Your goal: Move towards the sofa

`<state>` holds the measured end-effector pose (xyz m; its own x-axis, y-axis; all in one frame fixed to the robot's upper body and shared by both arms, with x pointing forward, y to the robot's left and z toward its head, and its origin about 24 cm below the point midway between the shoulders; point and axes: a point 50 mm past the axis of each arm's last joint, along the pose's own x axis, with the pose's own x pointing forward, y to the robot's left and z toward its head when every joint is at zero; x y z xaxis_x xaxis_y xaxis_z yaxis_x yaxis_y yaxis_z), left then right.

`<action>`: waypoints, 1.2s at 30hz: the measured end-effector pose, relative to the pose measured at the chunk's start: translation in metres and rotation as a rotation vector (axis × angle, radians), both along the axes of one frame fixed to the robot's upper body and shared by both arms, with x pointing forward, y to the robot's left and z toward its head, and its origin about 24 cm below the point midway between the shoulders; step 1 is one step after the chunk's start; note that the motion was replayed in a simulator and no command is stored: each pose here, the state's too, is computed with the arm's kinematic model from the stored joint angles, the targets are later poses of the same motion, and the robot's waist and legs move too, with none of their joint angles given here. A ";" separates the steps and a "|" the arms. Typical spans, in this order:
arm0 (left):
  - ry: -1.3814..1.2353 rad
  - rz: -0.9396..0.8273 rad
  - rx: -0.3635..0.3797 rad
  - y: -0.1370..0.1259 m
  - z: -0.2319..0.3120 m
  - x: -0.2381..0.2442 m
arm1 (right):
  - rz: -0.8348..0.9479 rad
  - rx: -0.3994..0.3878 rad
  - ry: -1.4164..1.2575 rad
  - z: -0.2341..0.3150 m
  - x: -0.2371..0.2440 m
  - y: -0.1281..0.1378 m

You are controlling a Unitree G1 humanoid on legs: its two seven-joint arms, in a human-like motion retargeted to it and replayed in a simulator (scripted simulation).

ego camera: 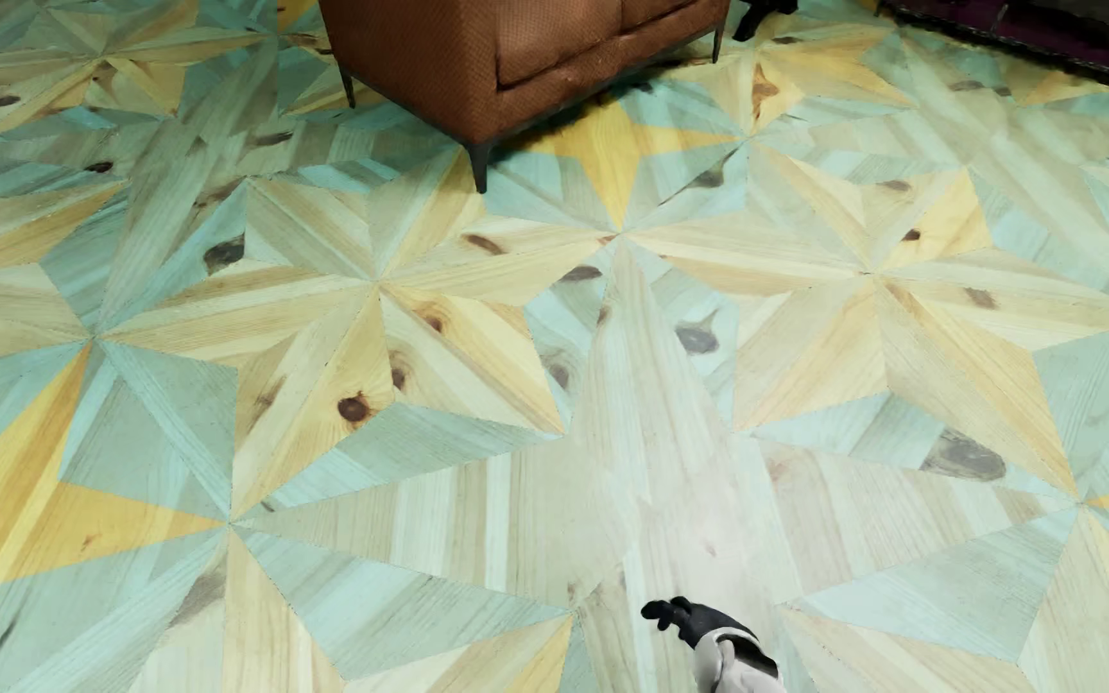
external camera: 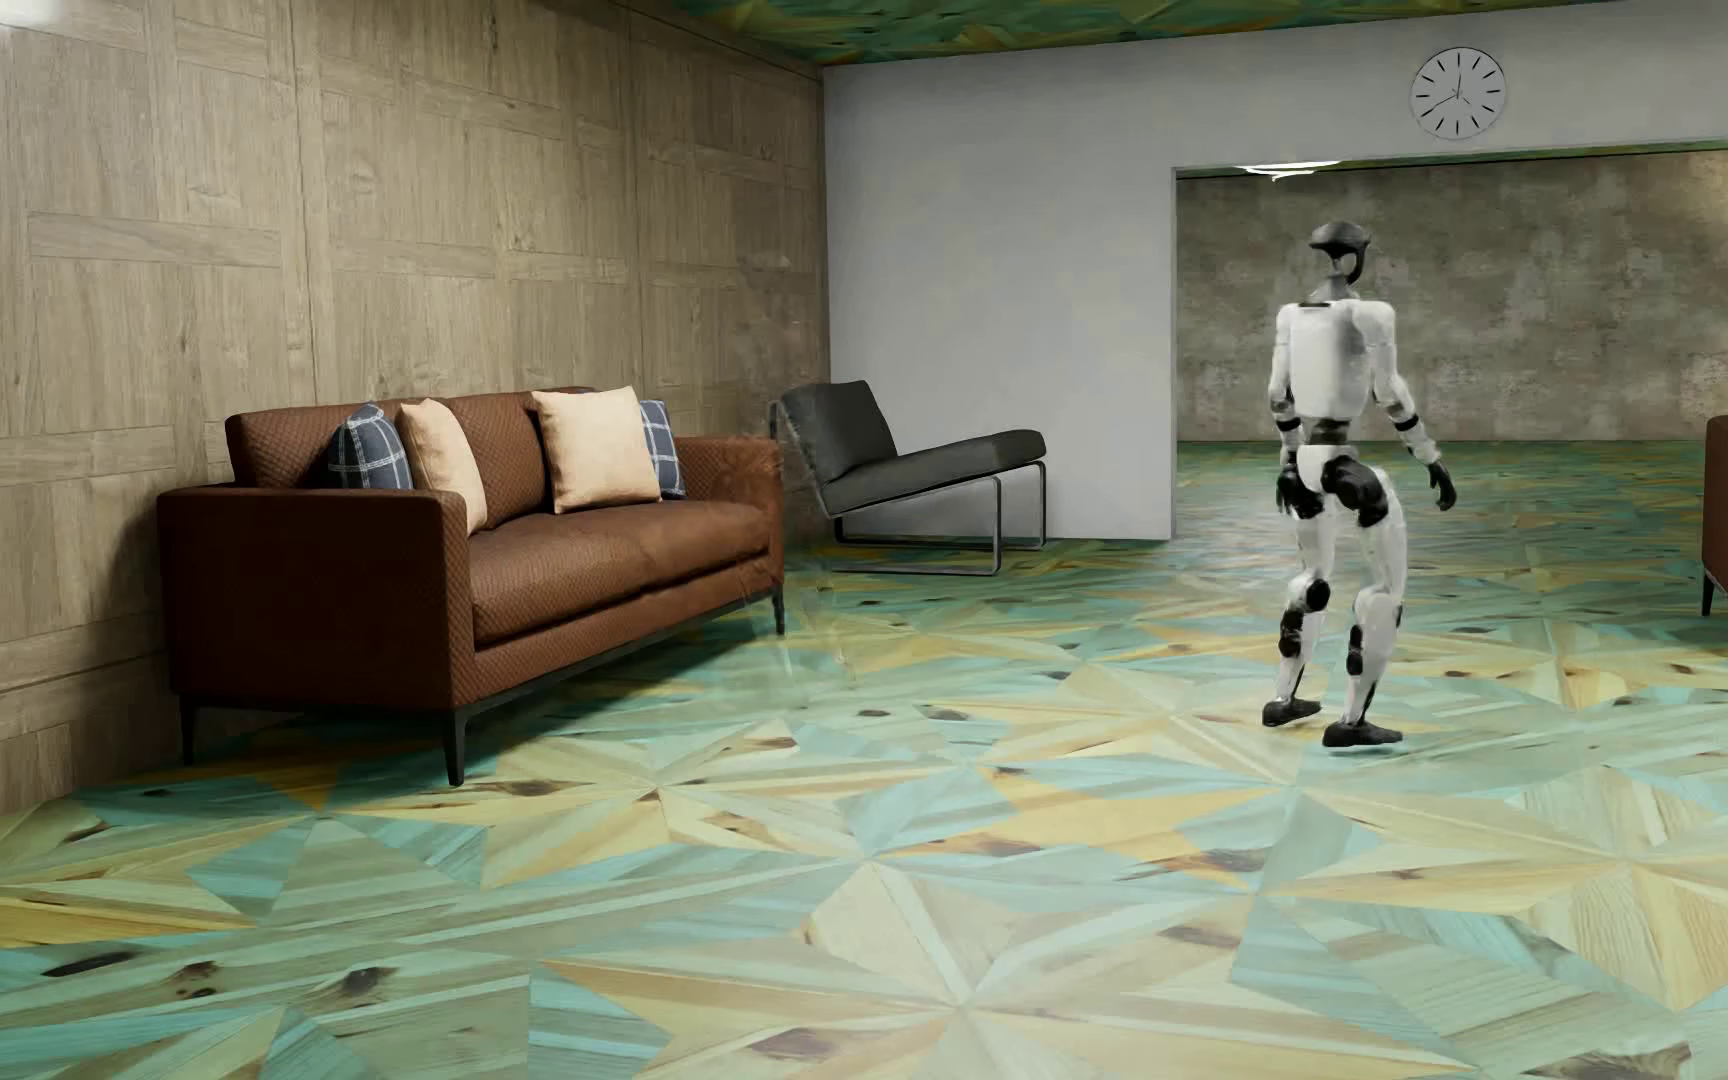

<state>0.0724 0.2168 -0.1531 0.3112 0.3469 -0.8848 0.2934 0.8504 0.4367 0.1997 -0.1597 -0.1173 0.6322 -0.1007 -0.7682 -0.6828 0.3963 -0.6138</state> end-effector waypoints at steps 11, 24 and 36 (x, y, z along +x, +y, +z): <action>-0.149 -0.161 -0.007 -0.016 0.013 0.047 | -0.055 -0.003 0.324 -0.041 -0.090 0.001; -0.153 -0.056 0.019 -0.008 0.012 0.035 | -0.021 -0.122 0.199 -0.021 -0.041 -0.032; 0.108 -0.192 0.012 -0.003 -0.005 -0.003 | 0.149 0.092 -0.158 0.022 0.021 0.038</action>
<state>0.0692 0.2134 -0.1576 0.2764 0.3013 -0.9126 0.4950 0.7693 0.4039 0.2209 -0.1214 -0.0954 0.7482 0.0683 -0.6599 -0.6359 0.3576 -0.6840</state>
